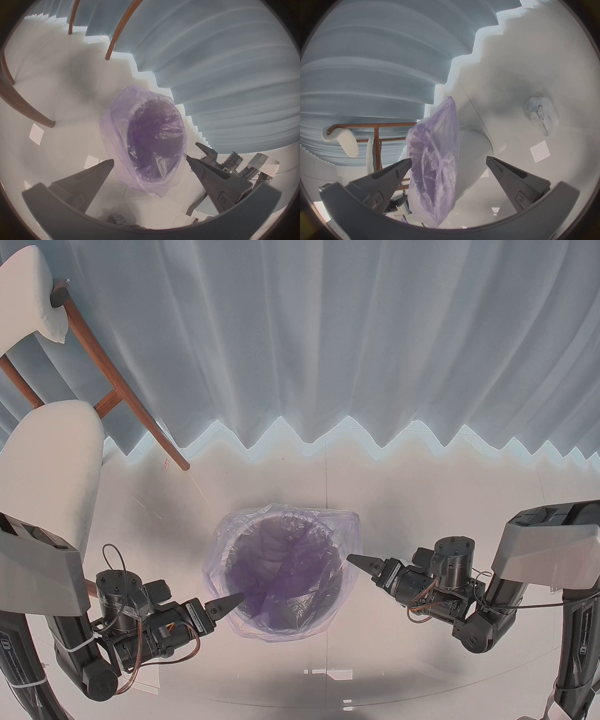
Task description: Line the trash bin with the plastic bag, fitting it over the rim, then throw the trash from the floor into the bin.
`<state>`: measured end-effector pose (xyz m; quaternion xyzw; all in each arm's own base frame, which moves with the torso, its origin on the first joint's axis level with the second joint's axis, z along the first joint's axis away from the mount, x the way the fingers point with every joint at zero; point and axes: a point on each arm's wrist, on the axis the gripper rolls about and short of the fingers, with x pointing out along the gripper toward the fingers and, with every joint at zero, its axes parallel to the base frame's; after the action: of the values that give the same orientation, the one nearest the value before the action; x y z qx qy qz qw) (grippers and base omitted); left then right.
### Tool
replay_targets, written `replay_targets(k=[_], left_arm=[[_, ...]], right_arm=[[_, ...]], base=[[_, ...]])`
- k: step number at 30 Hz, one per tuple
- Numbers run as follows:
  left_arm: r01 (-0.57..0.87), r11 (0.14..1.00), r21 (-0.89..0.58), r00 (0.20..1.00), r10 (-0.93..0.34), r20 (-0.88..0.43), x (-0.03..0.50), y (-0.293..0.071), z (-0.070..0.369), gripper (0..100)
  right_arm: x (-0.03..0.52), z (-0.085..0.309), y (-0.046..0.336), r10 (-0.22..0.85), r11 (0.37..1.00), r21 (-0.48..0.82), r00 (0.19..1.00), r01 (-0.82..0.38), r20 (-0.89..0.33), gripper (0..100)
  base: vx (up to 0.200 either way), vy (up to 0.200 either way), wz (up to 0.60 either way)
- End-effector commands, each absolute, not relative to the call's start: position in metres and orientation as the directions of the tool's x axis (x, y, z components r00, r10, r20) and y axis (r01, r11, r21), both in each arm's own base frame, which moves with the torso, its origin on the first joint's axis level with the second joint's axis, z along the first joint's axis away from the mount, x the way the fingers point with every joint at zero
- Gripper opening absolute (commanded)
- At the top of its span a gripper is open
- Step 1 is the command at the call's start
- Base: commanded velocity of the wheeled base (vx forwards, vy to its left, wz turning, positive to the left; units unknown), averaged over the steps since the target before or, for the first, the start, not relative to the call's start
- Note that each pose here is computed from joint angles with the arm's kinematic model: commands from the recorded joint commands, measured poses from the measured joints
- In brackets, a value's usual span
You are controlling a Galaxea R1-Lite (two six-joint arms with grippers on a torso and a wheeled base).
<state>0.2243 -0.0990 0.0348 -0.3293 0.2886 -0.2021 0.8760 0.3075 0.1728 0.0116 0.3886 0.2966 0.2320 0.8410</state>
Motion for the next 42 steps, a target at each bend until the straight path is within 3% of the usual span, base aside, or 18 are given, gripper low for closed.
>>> replay_targets(k=[1, 4, 5, 21, 26, 32, 33, 40, 42], left_arm=[[0.174, 0.699, -0.693, 0.733, -0.562, -0.384, 0.222, -0.105, 0.031, 100], [0.169, 0.703, -0.691, 0.741, -0.553, -0.382, 0.223, -0.105, 0.032, 100], [0.169, 0.705, -0.689, 0.743, -0.55, -0.381, 0.223, -0.105, 0.032, 100], [0.173, 0.705, -0.688, 0.745, -0.55, -0.377, 0.242, -0.114, 0.02, 100], [0.129, 0.726, -0.675, 0.72, -0.537, -0.44, 0.255, -0.12, -0.009, 100], [0.118, 0.729, -0.674, 0.715, -0.534, -0.452, 0.252, -0.119, -0.011, 100], [0.112, 0.734, -0.67, 0.716, -0.527, -0.458, 0.25, -0.12, -0.012, 0], [0.073, 0.771, -0.633, 0.734, -0.471, -0.489, 0.242, -0.123, -0.015, 0], [0.07, 0.783, -0.618, 0.703, -0.478, -0.526, 0.229, -0.125, -0.017, 0]], right_arm=[[0.319, 0.002, 0.18, 0.622, 0.589, 0.791, 0.717, -0.164, -0.314, 100], [0.32, -0.001, 0.182, 0.624, 0.59, 0.791, 0.714, -0.164, -0.317, 100], [0.32, -0.001, 0.183, 0.627, 0.588, 0.791, 0.713, -0.168, -0.314, 0], [0.306, -0.004, 0.175, 0.611, 0.604, 0.784, 0.716, -0.145, -0.338, 0], [0.299, -0.015, 0.172, 0.608, 0.608, 0.781, 0.716, -0.142, -0.343, 0], [0.3, -0.024, 0.17, 0.586, 0.623, 0.773, 0.725, -0.117, -0.362, 0], [0.3, -0.025, 0.17, 0.582, 0.624, 0.772, 0.728, -0.116, -0.361, 0], [0.301, -0.03, 0.17, 0.575, 0.632, 0.765, 0.738, -0.127, -0.353, 0], [0.304, -0.04, 0.167, 0.552, 0.686, 0.711, 0.745, -0.152, -0.374, 0]], base=[[0.0, 0.0, 0.0], [0.0, 0.0, 0.0], [0.0, 0.0, 0.0], [0.0, 0.0, 0.0], [0.0, 0.0, 0.0], [0.0, 0.0, 0.0], [0.0, 0.0, 0.0], [0.0, 0.0, 0.0], [0.0, 0.0, 0.0]])
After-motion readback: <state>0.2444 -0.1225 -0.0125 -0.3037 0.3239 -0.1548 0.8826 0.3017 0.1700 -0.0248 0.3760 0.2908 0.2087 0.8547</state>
